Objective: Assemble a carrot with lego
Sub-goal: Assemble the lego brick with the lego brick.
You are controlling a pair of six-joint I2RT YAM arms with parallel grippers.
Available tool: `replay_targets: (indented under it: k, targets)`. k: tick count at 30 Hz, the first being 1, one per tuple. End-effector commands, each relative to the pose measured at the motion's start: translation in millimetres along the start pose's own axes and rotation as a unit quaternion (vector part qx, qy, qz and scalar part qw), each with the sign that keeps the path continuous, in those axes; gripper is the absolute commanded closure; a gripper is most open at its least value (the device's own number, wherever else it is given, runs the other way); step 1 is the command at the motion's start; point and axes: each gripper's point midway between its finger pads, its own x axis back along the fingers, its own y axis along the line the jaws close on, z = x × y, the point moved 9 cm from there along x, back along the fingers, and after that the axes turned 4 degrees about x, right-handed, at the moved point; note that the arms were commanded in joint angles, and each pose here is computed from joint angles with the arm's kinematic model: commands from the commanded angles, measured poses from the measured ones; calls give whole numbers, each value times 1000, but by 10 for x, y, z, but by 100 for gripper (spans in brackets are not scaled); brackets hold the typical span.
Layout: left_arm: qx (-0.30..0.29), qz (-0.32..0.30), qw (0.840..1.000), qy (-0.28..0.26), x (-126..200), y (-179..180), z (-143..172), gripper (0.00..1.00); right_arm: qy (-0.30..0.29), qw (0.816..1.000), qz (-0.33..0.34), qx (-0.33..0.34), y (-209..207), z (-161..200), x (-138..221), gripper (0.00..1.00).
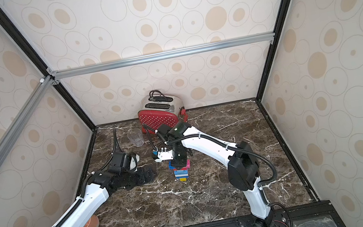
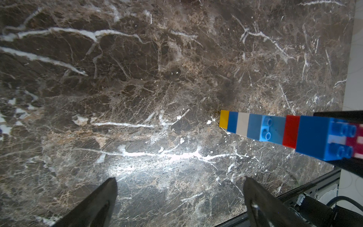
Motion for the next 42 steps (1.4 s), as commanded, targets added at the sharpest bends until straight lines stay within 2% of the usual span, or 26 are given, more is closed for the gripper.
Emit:
replay_targets:
  k: [1, 14, 25, 42]
  targets:
    - [-9, 0, 1000, -5, -1, 19, -26, 1, 23, 999, -22, 14, 66, 41, -121, 92]
    - [-9, 0, 1000, -4, -3, 22, -34, 1, 19, 999, -17, 26, 141, 114, -116, 92]
    - [-8, -2, 1000, -4, -9, 30, -34, 1, 25, 999, 23, 33, 85, 148, -169, 95]
    - [-10, -1, 1000, -7, 26, 23, -54, 1, -10, 999, 43, 22, 67, 89, 90, 96]
